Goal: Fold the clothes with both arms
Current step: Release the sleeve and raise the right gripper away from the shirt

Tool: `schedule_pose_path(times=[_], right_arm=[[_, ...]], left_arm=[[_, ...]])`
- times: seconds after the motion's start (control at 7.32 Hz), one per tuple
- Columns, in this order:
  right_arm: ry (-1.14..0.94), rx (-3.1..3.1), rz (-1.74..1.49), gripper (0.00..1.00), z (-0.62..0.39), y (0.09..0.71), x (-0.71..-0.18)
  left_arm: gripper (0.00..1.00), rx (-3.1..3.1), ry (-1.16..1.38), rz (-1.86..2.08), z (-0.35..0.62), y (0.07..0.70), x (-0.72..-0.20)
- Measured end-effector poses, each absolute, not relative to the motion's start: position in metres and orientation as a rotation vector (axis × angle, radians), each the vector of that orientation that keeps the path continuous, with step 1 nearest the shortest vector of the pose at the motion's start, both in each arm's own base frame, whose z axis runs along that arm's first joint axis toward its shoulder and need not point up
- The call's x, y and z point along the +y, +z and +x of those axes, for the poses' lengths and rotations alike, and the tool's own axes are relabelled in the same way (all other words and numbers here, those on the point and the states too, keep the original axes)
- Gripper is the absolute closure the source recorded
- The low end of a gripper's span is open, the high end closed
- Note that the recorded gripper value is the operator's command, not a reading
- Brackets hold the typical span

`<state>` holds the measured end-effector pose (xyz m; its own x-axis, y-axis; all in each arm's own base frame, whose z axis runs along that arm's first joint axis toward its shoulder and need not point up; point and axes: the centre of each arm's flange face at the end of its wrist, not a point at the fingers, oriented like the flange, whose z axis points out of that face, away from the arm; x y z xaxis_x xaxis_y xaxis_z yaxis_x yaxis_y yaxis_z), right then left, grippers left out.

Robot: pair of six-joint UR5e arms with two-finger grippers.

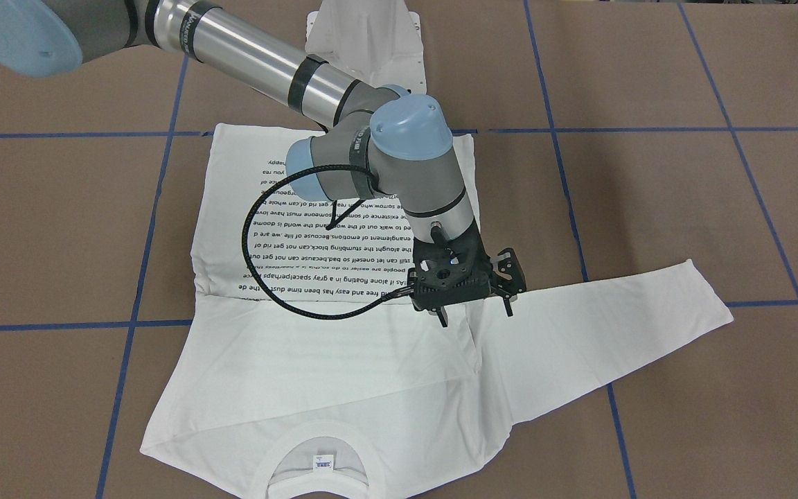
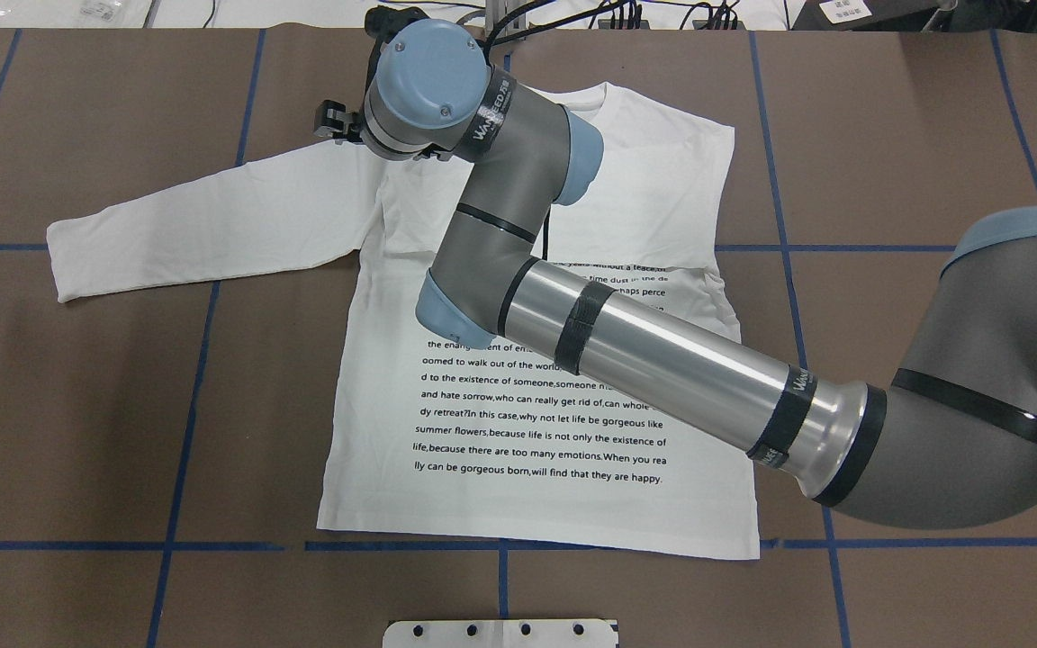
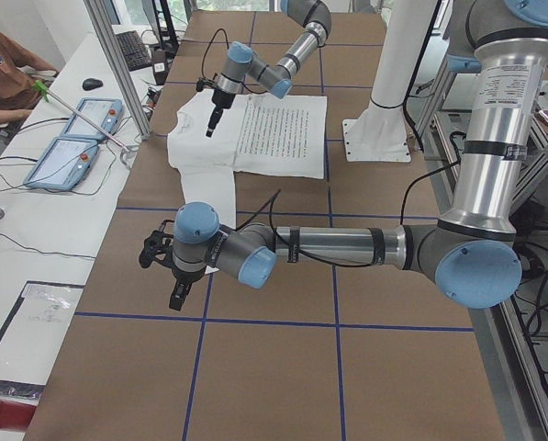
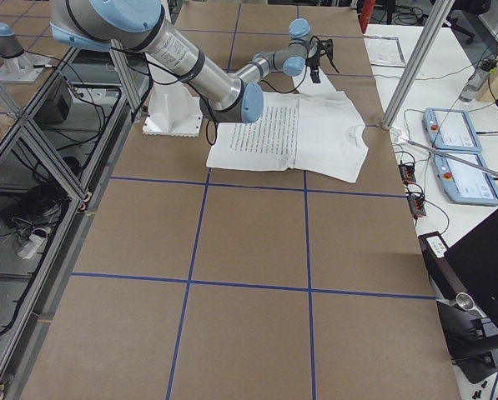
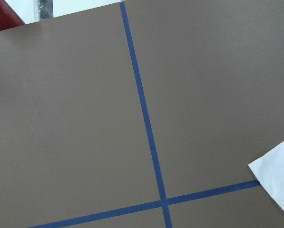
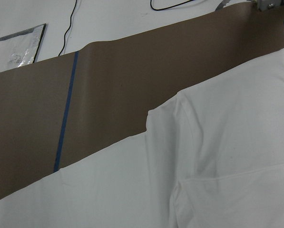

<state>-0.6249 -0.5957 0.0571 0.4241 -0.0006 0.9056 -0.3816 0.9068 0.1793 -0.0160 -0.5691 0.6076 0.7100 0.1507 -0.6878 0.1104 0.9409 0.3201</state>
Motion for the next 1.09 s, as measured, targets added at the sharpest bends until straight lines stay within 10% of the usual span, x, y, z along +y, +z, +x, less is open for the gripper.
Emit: schedule_pose_path(times=[1.09], right_arm=[[0.054,-0.821,0.143,0.0,-0.339,0.259,-0.601]], left_arm=[[0.03,0.845,-0.305,0.32,0.23,0.619,-0.517]])
